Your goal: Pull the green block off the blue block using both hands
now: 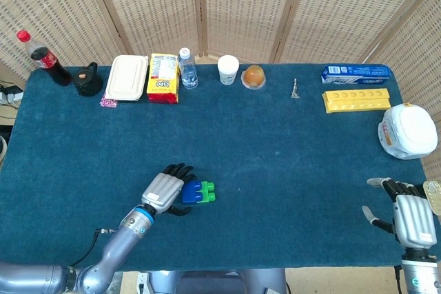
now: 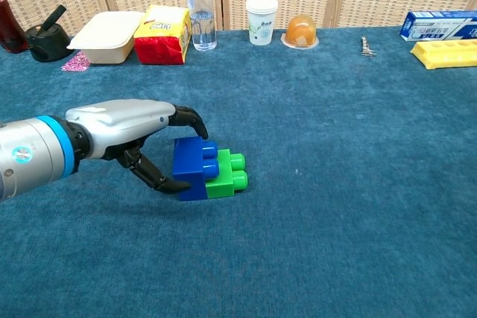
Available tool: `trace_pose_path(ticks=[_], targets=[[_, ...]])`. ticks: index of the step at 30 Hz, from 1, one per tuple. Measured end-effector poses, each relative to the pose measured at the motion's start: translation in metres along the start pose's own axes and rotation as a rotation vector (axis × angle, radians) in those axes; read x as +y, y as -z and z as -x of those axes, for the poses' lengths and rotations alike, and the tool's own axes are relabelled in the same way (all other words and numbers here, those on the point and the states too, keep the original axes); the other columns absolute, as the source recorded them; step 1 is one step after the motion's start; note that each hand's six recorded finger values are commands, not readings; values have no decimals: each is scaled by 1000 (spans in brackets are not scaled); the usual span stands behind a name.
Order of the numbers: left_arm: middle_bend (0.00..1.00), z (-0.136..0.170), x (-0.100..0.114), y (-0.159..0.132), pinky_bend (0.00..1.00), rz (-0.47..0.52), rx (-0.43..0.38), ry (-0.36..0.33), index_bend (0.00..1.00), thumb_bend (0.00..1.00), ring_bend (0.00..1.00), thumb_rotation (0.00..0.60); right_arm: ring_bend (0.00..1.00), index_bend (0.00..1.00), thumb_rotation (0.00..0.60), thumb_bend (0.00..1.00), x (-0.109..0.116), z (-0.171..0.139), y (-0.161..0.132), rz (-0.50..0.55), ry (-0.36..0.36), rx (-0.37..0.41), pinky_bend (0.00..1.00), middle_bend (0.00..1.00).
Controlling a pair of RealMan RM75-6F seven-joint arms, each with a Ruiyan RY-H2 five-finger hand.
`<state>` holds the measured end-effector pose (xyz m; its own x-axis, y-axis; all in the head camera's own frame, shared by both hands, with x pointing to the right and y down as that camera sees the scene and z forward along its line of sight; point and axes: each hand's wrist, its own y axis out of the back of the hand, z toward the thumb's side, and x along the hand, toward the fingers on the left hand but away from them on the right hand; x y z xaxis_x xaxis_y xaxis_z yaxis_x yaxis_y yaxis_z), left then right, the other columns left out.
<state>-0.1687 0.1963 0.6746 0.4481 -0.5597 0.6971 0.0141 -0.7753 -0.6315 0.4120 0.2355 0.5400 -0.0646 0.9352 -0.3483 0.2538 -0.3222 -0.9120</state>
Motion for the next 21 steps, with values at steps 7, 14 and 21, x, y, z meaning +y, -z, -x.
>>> trace_pose_path(ticks=[7, 14, 21], targets=[[147, -1, -5, 3, 244, 6, 25, 1, 222, 287, 85, 437, 399, 355, 600, 279, 2, -3, 4, -5, 2, -17, 302, 399], [216, -2, -8, 6, 321, 24, 42, -8, 281, 338, 176, 434, 399, 354, 600, 279, 4, -7, 8, -2, 8, -33, 302, 399], [278, -7, -11, 6, 382, 32, 66, -34, 413, 389, 250, 434, 399, 354, 600, 279, 11, -13, 17, -3, 25, -68, 302, 399]])
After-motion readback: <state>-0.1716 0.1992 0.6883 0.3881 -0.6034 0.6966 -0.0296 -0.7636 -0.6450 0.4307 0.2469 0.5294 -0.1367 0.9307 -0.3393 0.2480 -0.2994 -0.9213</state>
